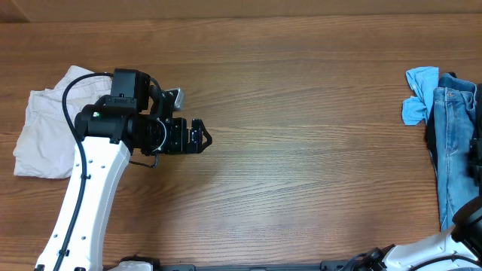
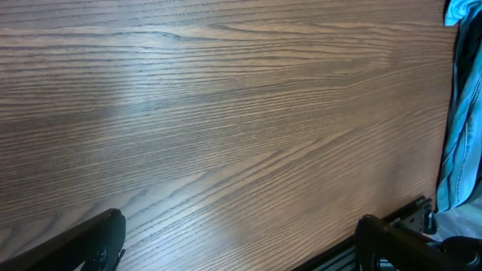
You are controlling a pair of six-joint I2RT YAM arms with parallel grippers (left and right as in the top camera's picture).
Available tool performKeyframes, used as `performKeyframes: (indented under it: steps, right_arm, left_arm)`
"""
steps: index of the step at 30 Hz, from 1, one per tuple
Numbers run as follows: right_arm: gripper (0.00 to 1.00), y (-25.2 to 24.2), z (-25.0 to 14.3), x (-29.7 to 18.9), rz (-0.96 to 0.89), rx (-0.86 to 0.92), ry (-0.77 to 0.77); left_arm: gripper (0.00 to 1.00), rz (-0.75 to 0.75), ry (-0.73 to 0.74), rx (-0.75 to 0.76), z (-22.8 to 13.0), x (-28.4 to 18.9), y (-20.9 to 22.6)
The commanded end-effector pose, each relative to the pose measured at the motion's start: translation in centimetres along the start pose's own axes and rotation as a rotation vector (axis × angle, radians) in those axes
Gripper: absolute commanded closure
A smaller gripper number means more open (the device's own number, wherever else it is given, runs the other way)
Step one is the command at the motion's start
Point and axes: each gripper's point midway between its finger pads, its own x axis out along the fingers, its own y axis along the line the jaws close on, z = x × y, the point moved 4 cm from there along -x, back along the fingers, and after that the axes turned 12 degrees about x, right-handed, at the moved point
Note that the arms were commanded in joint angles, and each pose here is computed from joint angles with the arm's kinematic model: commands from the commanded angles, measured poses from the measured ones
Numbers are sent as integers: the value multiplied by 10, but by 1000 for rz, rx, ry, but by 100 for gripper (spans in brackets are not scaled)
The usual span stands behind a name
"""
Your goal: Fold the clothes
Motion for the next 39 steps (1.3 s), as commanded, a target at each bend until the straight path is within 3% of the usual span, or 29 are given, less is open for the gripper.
performKeyframes:
  steps: [1,2,3,8,11,14,16,19,22,29,33,36,39]
  right_arm:
    - [69,7,9,-8,27,18,-34]
    - [89,14,6,-12,64,-3,-4]
    - [96,19,3,-16,95,-17,24]
    - [96,54,-17,-65,314,-129,129]
    - [96,79,-55,-111,503,-253,223]
    - [96,98,-113,-150,604,-420,276]
    - [96,106,-189,-164,618,-624,362]
    - [96,104,-261,-171,618,-815,433]
    - [96,81,-381,-185,627,-1120,470]
    - [96,2,-526,-198,659,-1509,554]
    - [96,-46,-574,-200,667,-1688,614]
    - [79,-80,-594,-209,719,-1872,628]
    - [71,-102,-603,-217,753,-1977,640]
  left_arm:
    - [0,-7,-24,19,7,-5,-2]
    - [0,-7,-24,19,7,-5,-2]
    - [0,-7,-24,19,7,-5,-2]
    - [0,-8,-24,18,7,-5,-2]
    - [0,-8,-25,19,7,-5,-2]
    - [0,23,-17,17,6,-8,1]
    - [0,38,-33,22,11,-26,2]
    - [0,60,-84,28,20,-56,3]
    - [0,113,-218,80,40,-114,-4]
    - [0,249,-284,136,46,-153,-6]
    - [0,276,-272,151,44,-153,-2]
    - [0,323,-264,144,44,-155,4]
    - [0,343,-261,156,44,-156,6]
